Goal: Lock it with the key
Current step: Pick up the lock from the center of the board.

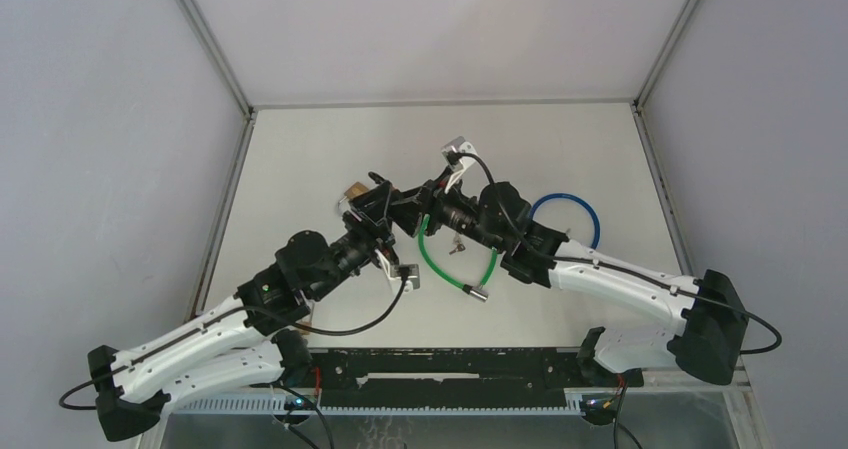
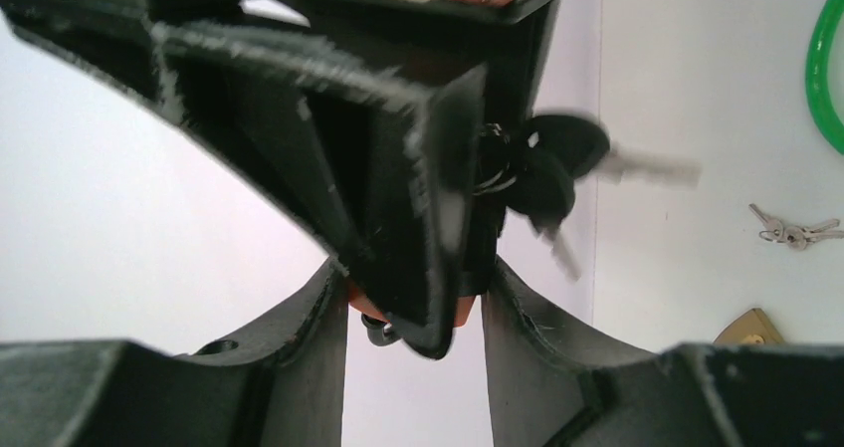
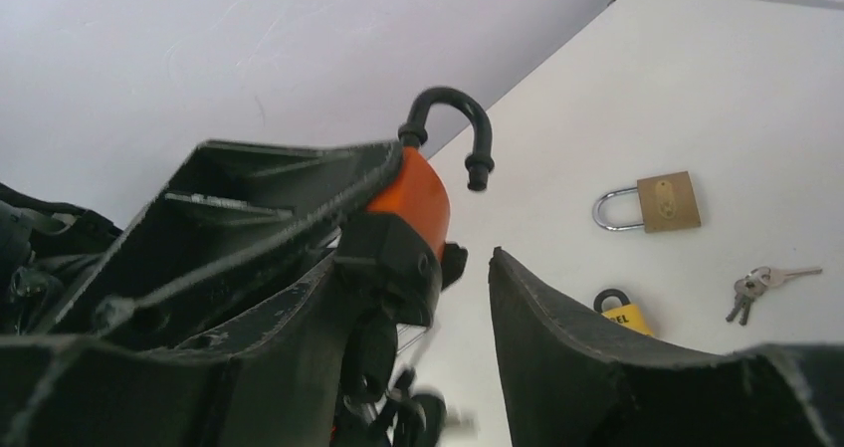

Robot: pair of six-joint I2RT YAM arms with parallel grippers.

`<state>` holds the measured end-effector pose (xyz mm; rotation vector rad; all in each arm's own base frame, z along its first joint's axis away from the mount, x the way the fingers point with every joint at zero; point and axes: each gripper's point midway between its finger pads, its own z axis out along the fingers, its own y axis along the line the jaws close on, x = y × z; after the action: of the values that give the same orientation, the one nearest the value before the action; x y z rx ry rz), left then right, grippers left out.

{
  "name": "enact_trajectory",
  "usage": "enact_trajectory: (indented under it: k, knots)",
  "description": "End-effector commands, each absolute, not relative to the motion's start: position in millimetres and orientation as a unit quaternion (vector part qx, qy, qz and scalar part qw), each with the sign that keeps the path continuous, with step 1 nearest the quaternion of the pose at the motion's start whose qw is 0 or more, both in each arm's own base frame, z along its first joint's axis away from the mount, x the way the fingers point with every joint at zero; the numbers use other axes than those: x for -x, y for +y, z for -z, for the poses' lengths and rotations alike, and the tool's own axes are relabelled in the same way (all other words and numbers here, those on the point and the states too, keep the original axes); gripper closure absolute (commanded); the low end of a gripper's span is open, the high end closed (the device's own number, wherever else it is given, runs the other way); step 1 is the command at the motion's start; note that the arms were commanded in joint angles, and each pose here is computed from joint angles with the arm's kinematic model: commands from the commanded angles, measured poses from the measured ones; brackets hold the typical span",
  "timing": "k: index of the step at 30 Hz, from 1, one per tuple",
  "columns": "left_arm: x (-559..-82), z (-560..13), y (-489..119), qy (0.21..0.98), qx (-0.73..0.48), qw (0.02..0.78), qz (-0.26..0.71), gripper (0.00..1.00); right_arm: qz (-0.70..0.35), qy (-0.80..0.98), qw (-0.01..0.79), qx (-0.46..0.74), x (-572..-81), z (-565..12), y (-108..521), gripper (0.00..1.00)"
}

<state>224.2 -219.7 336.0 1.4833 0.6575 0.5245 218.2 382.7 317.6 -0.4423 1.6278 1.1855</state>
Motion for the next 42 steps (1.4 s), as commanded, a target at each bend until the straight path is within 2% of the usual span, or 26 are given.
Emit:
enact_trajectory:
  k: [1,4,5,6,9,14,15,16,17,18,22,25,31,34,38,41,42]
  knots:
    - [-217,-355,-222,0.265,-0.629,0.692,-0.234,1.0,-0.515,0.632,0.551,0.179,-226,-364,391,0.4]
    - [-218,-355,-223,0.267,-0.628,0.693,-0.233,1.0,-0.518,0.634,0.545,0.184,-227,-363,398,0.46]
    - [-218,-355,-223,0.266,-0.627,0.694,-0.233,1.0,-0.519,0.634,0.543,0.184,-227,-362,399,0.57]
    - [-218,-356,-223,0.267,-0.626,0.695,-0.233,1.0,-0.517,0.637,0.542,0.182,-228,-361,399,0.74]
    - [-218,-358,-222,0.271,-0.62,0.698,-0.233,1.0,-0.509,0.649,0.537,0.18,-230,-355,396,0.98]
    - [-218,-352,-222,0.28,-0.623,0.696,-0.22,0.99,-0.522,0.645,0.522,0.196,-225,-358,390,1.0]
    - [-217,-350,-222,0.289,-0.626,0.693,-0.209,0.74,-0.527,0.643,0.518,0.2,-225,-360,387,1.0]
    - [-216,-346,-223,0.3,-0.63,0.69,-0.194,0.36,-0.527,0.643,0.517,0.205,-225,-362,383,1.0]
    - [-214,-337,-223,0.315,-0.643,0.675,-0.178,0.06,-0.525,0.642,0.516,0.212,-225,-362,378,1.0]
    - [-213,-332,-222,0.329,-0.648,0.667,-0.163,0.01,-0.523,0.642,0.516,0.22,-223,-363,373,1.0]
    - [-204,-322,-213,0.408,-0.645,0.64,-0.084,0.0,-0.535,0.632,0.498,0.259,-210,-366,345,1.0]
    - [-178,-325,-211,0.43,-0.657,0.618,0.029,0.0,-0.559,0.608,0.478,0.299,-191,-368,318,1.0]
    - [-144,-356,-223,0.445,-0.62,0.622,0.174,0.26,-0.598,0.561,0.42,0.389,-147,-367,290,1.0]
    - [-130,-388,-232,0.46,-0.572,0.63,0.253,0.31,-0.602,0.539,0.415,0.419,-129,-370,288,1.0]
    - [-103,-387,-249,0.487,-0.555,0.566,0.367,0.34,-0.611,0.493,0.424,0.452,-109,-379,292,1.0]
    - [-96,-384,-254,0.498,-0.545,0.542,0.401,0.46,-0.609,0.482,0.438,0.454,-108,-385,292,1.0]
    - [-92,-387,-255,0.495,-0.542,0.54,0.413,0.47,-0.606,0.48,0.444,0.453,-109,-386,292,1.0]
